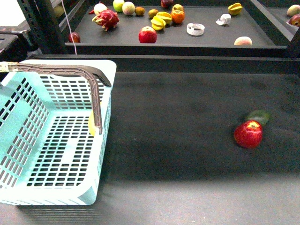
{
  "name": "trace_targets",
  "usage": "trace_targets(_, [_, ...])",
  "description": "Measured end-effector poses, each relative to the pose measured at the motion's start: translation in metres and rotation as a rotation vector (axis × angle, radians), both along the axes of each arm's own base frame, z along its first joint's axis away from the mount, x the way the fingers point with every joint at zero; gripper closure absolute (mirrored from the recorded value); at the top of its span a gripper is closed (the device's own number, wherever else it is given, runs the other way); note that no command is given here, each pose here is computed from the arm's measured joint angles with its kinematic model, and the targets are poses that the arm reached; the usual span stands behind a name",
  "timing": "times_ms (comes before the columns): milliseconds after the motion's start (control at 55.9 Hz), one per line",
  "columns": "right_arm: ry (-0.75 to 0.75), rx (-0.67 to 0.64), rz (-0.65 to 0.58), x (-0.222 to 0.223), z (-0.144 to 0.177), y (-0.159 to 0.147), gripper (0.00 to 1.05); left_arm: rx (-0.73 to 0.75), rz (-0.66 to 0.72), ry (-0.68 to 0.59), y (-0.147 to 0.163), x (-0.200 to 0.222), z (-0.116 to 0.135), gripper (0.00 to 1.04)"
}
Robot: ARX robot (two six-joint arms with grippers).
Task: Pick mango with right arm and hold basket with left
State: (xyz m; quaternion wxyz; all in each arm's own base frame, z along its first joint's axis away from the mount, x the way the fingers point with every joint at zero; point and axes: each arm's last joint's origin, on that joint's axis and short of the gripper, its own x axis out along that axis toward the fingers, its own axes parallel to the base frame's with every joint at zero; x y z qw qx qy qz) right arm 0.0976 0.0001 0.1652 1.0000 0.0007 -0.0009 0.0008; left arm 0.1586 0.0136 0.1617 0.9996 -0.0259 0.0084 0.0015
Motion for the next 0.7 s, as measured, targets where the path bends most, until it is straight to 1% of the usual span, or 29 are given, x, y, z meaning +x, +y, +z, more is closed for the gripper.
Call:
trace_targets(72, [0.0,0.0,0.001,0.0,0.0,0.0,0.08,0.021,0.0,-0.001,-0.003,-0.005,0.0,0.96])
trace_targets(89, [0.0,0.0,0.001,0.0,0.0,0.0,0.08,0.025,0.021,-0.002,-0.006,-0.007,0.001,1.02])
trace_targets(107, [0.0,0.0,0.001,0.0,0.0,0.0,0.08,0.024,0.026,-0.004,-0.008,-0.009,0.001,1.03])
trace_targets(215, [0.0,0.0,0.002,0.0,0.0,0.0,0.08,0.035,-0.004,-0.016,-0.013,-0.014,0.004,1.03])
trace_targets(698, [0.0,0.0,0.001,0.0,0.0,0.0,0.08,0.042,-0.001,-0.039,-0.013,-0.036,0.012,1.03])
